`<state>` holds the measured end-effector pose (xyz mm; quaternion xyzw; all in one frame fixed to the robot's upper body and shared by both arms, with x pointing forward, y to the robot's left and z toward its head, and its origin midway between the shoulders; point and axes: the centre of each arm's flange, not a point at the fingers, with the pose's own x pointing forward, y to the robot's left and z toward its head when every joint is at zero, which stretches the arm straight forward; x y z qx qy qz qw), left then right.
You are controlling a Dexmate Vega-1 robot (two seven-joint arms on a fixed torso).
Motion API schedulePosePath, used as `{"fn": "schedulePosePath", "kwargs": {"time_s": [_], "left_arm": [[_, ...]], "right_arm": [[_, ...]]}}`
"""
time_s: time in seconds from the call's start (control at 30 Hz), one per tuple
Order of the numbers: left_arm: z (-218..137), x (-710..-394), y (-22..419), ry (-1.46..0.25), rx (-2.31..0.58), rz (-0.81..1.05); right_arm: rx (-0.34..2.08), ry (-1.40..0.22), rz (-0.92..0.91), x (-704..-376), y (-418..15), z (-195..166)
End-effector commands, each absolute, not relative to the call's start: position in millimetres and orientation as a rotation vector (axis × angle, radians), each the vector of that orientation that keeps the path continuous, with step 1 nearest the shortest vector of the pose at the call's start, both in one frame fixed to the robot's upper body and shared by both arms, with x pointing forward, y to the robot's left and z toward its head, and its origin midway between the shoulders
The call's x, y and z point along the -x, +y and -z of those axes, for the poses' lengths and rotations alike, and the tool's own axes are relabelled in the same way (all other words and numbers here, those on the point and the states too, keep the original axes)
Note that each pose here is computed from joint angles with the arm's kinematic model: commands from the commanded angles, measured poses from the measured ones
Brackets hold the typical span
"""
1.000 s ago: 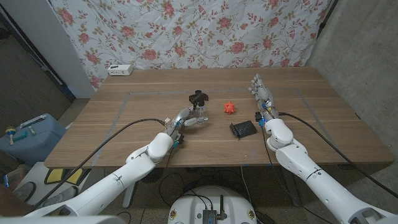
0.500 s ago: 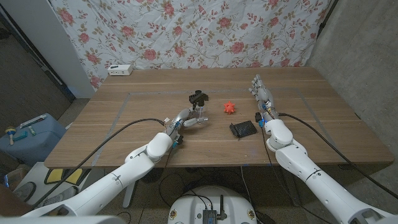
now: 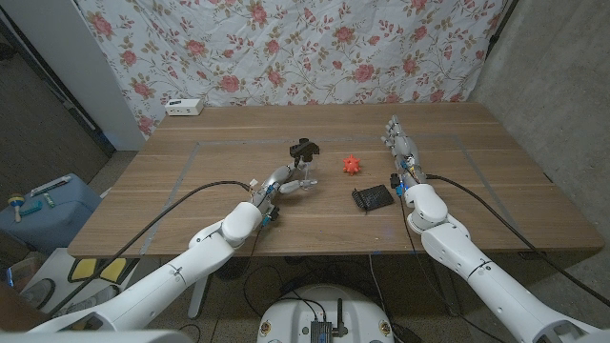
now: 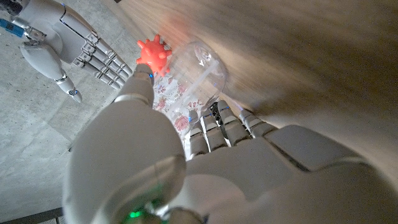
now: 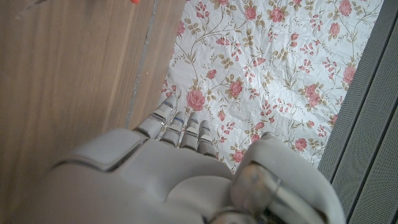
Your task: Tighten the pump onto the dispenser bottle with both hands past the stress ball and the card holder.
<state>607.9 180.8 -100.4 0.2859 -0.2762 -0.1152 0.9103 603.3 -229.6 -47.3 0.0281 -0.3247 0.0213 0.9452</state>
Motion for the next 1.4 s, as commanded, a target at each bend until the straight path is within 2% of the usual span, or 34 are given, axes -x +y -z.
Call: {"fn": "schedulePosePath", "kwargs": {"time_s": [0.03,0.77,1.4], "left_arm": [[96.5,-607.0,185.7,-0.572,-0.578,0.242],[87.1,-598.1,192.2,-0.531,-0.565,0.355],[78.3,-582.7,210.6,-0.533,-0.590,0.368]], "right_arm": [[-0.053,-0.658,-0.040,-603.7,-227.7,48.5],[-0.057,-0.653,-0.031,-602.6,-226.9,51.8],[-0.065,-0.658,-0.012,-598.0,-220.3,57.1]]}}
